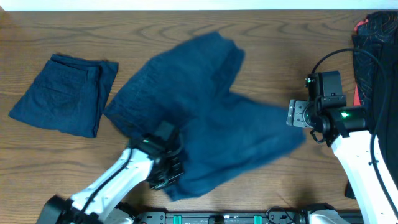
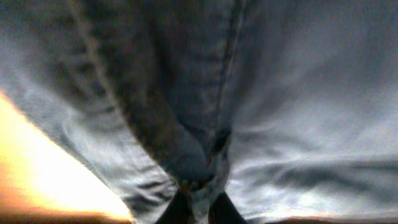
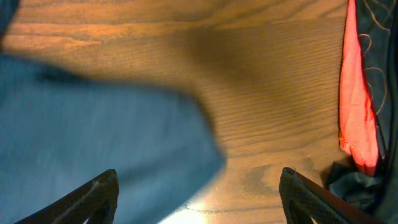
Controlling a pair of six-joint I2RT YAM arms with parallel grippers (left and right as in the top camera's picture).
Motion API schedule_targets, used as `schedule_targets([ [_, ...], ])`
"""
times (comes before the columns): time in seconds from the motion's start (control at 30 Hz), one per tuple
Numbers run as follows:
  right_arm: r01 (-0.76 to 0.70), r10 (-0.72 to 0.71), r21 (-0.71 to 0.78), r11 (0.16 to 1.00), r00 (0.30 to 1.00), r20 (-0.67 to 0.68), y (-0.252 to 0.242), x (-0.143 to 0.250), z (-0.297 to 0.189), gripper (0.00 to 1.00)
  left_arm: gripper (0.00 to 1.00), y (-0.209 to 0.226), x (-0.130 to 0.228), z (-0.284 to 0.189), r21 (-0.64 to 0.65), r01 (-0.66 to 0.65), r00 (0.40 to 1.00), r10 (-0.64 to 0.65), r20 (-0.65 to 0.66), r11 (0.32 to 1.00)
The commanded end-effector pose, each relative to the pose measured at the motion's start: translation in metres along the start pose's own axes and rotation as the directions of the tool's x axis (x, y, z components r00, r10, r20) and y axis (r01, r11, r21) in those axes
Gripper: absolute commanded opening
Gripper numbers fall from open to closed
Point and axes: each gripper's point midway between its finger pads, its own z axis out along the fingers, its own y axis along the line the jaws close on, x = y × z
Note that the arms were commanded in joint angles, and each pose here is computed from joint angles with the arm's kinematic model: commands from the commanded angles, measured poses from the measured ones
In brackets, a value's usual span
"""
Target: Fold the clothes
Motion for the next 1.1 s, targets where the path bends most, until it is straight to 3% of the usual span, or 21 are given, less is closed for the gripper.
schedule_targets([
  [0.0,-0.015,0.014,-0.014,1.000,0.999,-0.045,0.003,0.002,0.012,0.81,0.07,0.037,-0.028,-0.017,-0.122,0.043,0.986,-0.023,0.163,0.992],
  [0.27,0.049,-0.129,-0.254,0.966,0.943,-0.307,0.049,0.049,0.040,0.87,0.16,0.028,-0.055,-0.031,-0.028,0.036,0.963,-0.027,0.269,0.999],
  [0.6,0.055,-0.153,-0.192,0.980,0.822,-0.548,0.044,0.099,0.088,0.86,0.17,0.031,-0.053,-0.030,-0.036,0.039,0.965,-0.028,0.260,0.999],
  [0.8,0.042,-0.177,-0.222,0.974,0.753,-0.634,0.051,0.121,0.107,0.79,0.17,0.030,-0.052,-0.030,-0.036,0.039,0.965,-0.028,0.259,0.999],
  [0.83,0.040,-0.191,-0.243,0.969,0.742,-0.642,0.054,0.124,0.109,0.76,0.17,0.030,-0.053,-0.030,-0.036,0.039,0.965,-0.028,0.260,0.999],
  [0.9,0.035,-0.231,-0.298,0.954,0.720,-0.655,0.061,0.130,0.110,0.60,0.17,0.030,-0.053,-0.030,-0.036,0.039,0.965,-0.028,0.260,0.999],
  [1.0,0.035,-0.277,-0.354,0.935,0.697,-0.662,0.067,0.137,0.111,0.07,0.17,0.030,-0.053,-0.031,-0.033,0.039,0.965,-0.029,0.262,0.999],
  [1.07,0.033,-0.255,-0.328,0.944,0.704,-0.663,0.063,0.135,0.113,0.01,0.12,0.027,-0.056,-0.031,-0.022,0.033,0.962,-0.026,0.271,0.999],
])
